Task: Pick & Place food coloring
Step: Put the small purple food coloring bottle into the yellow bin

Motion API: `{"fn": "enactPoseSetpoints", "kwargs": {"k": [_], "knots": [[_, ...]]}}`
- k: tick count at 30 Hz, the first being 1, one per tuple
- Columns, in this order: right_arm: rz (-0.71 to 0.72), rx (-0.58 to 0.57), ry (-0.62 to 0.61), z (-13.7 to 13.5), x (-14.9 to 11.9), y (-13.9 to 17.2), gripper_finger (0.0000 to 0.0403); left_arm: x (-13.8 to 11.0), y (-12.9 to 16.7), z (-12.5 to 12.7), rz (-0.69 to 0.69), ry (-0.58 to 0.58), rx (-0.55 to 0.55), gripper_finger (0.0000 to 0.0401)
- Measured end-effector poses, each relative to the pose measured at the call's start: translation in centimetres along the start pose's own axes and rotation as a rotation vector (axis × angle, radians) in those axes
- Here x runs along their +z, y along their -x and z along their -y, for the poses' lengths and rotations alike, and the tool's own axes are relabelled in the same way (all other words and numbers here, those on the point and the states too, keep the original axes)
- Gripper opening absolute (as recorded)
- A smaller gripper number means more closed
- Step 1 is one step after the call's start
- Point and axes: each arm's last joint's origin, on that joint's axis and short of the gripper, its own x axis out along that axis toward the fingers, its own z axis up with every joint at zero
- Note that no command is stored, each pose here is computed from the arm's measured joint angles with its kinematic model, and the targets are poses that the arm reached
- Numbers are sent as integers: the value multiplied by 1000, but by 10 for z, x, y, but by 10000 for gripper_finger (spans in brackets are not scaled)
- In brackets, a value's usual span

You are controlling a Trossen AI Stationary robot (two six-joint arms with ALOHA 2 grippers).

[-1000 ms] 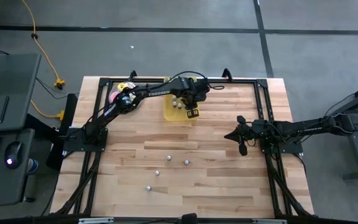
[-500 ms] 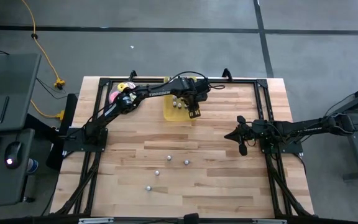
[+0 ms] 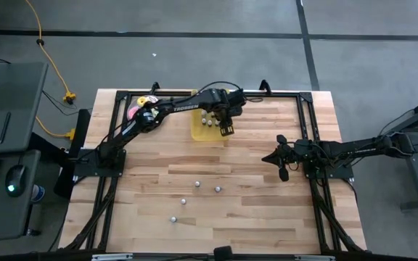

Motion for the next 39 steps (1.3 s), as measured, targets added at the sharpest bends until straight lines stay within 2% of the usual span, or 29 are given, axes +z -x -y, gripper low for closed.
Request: {"fn": "enactPoseSetpoints", "kwargs": {"k": [10, 16, 21, 26, 32, 39], "knots": [[0, 0, 0, 0, 0, 0, 0, 10, 40, -3, 62, -17, 47, 127], [0, 0, 0, 0, 0, 0, 0, 9, 92, 4, 117, -38, 91, 127], [0, 0, 0, 0, 0, 0, 0, 3, 138, 20, 161, -82, 77, 127], [0, 0, 0, 0, 0, 0, 0, -6, 169, 37, 162, -153, 61, 127], [0, 0, 0, 0, 0, 0, 0, -21, 189, 59, 91, -206, 20, 127], [0, 0, 0, 0, 0, 0, 0, -30, 197, 88, 40, -234, -93, 127]]}}
